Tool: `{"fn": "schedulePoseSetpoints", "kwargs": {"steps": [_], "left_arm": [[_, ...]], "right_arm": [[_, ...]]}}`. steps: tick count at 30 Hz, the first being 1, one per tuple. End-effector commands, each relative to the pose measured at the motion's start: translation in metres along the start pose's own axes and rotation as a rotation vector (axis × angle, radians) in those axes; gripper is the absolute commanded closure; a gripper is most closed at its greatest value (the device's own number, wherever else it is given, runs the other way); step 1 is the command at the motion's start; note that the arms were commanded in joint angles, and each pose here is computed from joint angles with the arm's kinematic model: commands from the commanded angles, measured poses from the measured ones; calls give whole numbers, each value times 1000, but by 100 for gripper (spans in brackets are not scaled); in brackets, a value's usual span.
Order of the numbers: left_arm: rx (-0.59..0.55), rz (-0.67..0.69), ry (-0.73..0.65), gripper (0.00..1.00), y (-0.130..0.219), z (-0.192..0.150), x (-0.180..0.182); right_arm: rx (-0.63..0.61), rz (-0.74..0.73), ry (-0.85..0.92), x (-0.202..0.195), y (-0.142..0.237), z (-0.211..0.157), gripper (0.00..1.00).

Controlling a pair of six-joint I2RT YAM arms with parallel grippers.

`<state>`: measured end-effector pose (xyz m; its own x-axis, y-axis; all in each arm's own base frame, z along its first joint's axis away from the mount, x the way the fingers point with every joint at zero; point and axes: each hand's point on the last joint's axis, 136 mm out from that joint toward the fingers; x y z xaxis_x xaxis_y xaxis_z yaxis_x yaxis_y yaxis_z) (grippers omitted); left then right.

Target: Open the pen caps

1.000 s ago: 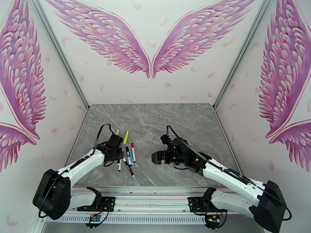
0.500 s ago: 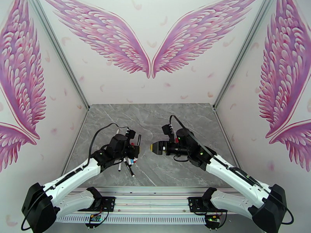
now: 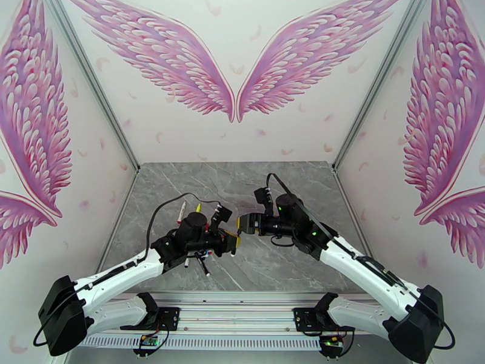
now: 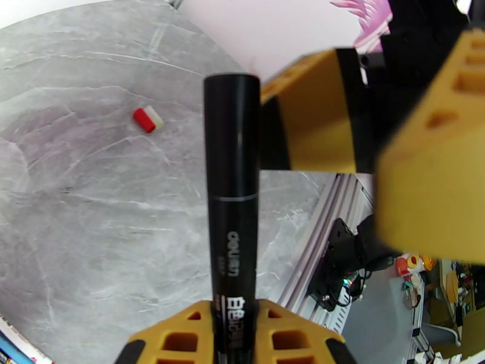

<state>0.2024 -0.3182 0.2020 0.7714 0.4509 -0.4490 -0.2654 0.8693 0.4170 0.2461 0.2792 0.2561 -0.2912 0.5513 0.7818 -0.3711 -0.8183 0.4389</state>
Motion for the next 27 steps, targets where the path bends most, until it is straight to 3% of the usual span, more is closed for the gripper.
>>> {"fn": "schedulePoseSetpoints", "kwargs": {"steps": [1,6,24,27], "left_arm": [[-38,-53,-22,89,-4,14,-16],[-36,-64,-24,89,-11,14,-20],[-12,-80,-28,89,-15,7,-25],[-25,-90,-27,80,-15,9,-27]], "right_arm": [[-8,0,14,5,2,7,39],[-5,0,8,6,2,8,53],[-17,-74,38,-7,5,10,82],[-18,-71,36,-6,5,10,84]]}}
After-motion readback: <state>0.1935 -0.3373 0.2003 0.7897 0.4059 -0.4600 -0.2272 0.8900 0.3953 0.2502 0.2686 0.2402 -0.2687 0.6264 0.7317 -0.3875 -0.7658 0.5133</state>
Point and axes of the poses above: each hand's point on the last joint's axis, 136 mm out from that joint toward the fingers, its own y axis back along the fingers, its own x axis along the line the jaws close on, z = x × y, and after that the axes turned 8 degrees about -y, right-handed
